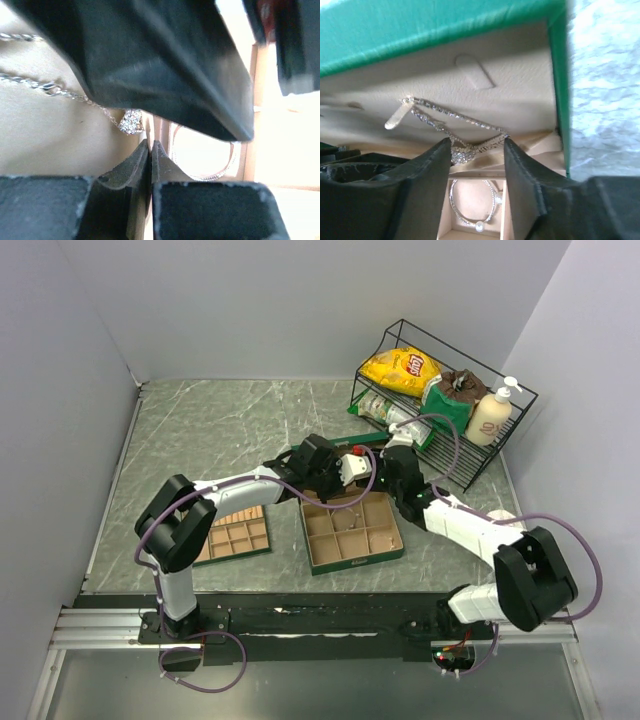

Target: Organize the mixed jewelry

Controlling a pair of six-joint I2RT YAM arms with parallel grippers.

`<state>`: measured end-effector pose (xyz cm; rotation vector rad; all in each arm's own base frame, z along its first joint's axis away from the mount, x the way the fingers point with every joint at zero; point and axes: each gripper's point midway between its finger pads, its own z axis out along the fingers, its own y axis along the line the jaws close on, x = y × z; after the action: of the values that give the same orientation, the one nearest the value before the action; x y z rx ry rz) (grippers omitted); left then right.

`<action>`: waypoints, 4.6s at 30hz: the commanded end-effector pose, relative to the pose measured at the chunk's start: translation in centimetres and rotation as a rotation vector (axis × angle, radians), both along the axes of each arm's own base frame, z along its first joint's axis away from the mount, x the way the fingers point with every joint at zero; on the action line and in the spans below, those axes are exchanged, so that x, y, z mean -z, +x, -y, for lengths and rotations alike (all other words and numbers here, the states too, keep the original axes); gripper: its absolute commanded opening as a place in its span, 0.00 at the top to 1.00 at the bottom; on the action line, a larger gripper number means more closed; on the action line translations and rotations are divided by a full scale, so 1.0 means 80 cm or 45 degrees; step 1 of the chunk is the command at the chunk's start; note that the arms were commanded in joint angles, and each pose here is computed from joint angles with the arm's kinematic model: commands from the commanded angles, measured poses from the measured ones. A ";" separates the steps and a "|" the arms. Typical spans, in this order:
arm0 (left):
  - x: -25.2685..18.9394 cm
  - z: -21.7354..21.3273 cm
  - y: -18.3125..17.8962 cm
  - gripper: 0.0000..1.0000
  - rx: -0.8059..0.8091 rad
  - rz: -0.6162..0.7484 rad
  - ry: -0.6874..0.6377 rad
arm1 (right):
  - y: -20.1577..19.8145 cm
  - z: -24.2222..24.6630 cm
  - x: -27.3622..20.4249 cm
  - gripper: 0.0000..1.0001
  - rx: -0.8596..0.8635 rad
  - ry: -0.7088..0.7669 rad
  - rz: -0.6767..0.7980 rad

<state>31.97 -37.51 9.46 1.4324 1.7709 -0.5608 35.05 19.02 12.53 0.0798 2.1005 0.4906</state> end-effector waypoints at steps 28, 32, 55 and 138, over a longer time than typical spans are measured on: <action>-0.127 0.010 0.000 0.44 -0.019 0.190 -0.223 | 0.024 0.060 -0.061 0.42 0.282 -0.015 0.031; -0.143 0.002 -0.007 0.43 -0.026 0.211 -0.245 | 0.020 0.062 -0.058 0.42 0.273 0.000 0.021; -0.237 -0.111 -0.053 0.14 -0.492 0.221 -0.489 | -0.084 0.113 0.020 0.40 0.229 -0.150 -0.180; -0.131 -0.521 -0.009 0.04 -2.091 0.148 -0.511 | -0.035 -0.012 -0.046 0.34 -0.175 0.060 -0.133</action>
<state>30.79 3.97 17.89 -0.4289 1.9876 0.1124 33.26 17.15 13.45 -0.0116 2.2748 0.5125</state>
